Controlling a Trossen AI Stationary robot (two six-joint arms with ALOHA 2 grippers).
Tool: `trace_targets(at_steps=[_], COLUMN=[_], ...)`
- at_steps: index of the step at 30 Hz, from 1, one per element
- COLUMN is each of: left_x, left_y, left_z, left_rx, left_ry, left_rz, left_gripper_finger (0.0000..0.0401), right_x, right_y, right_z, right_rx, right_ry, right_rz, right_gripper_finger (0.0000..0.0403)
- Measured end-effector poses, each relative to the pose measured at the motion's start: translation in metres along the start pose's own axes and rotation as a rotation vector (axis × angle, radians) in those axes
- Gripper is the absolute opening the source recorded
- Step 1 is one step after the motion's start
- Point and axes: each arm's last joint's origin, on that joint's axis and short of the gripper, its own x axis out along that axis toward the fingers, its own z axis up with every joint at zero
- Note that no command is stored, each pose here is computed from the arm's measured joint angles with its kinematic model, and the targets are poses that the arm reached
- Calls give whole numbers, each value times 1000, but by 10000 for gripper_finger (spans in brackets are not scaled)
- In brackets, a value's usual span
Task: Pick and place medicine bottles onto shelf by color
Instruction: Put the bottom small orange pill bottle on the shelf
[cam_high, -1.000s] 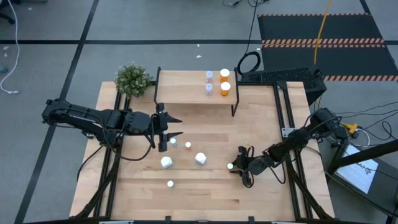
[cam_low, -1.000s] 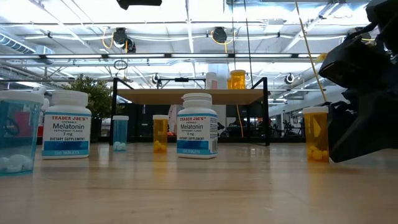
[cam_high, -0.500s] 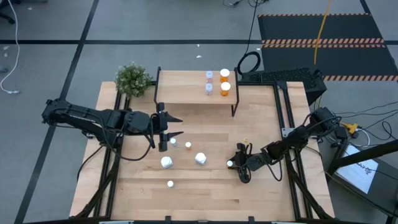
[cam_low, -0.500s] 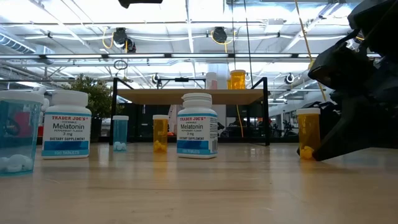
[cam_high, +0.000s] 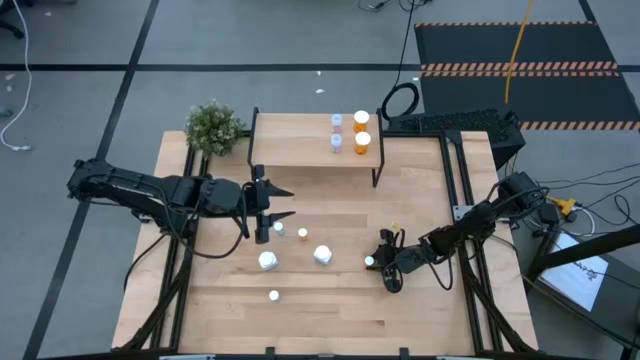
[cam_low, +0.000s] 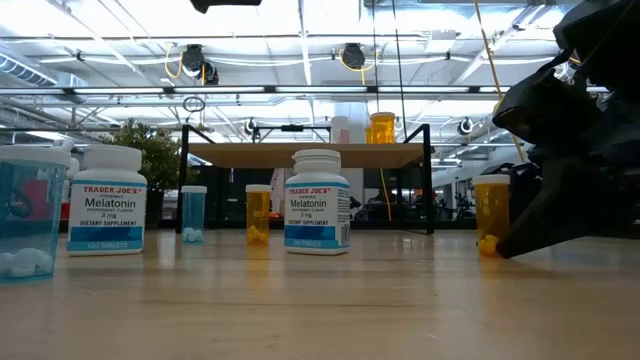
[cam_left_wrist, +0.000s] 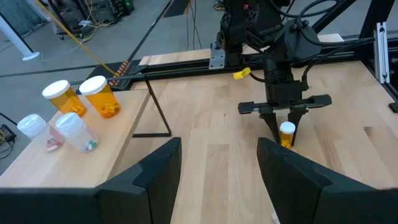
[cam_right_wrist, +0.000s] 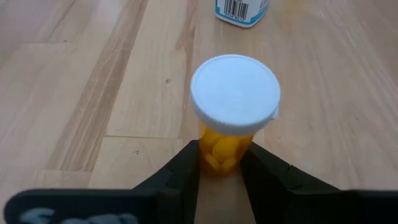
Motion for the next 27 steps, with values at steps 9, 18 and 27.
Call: trace_targets(at_steps=[9,18,27], left_x=[0,0,0], left_y=[0,0,0], left_z=[0,2,2], left_rx=[-1,-8,-10], left_ry=[0,-18,-25], left_rz=[0,1,2], left_gripper_finger=[209,209,209], right_x=[0,1,4], right_y=[0,-3,-14], right_z=[2,16,61], right_rx=[-6,25,44], right_ry=[-24,-128,-191], right_rz=[6,9,-1], right_gripper_finger=[105,104,106])
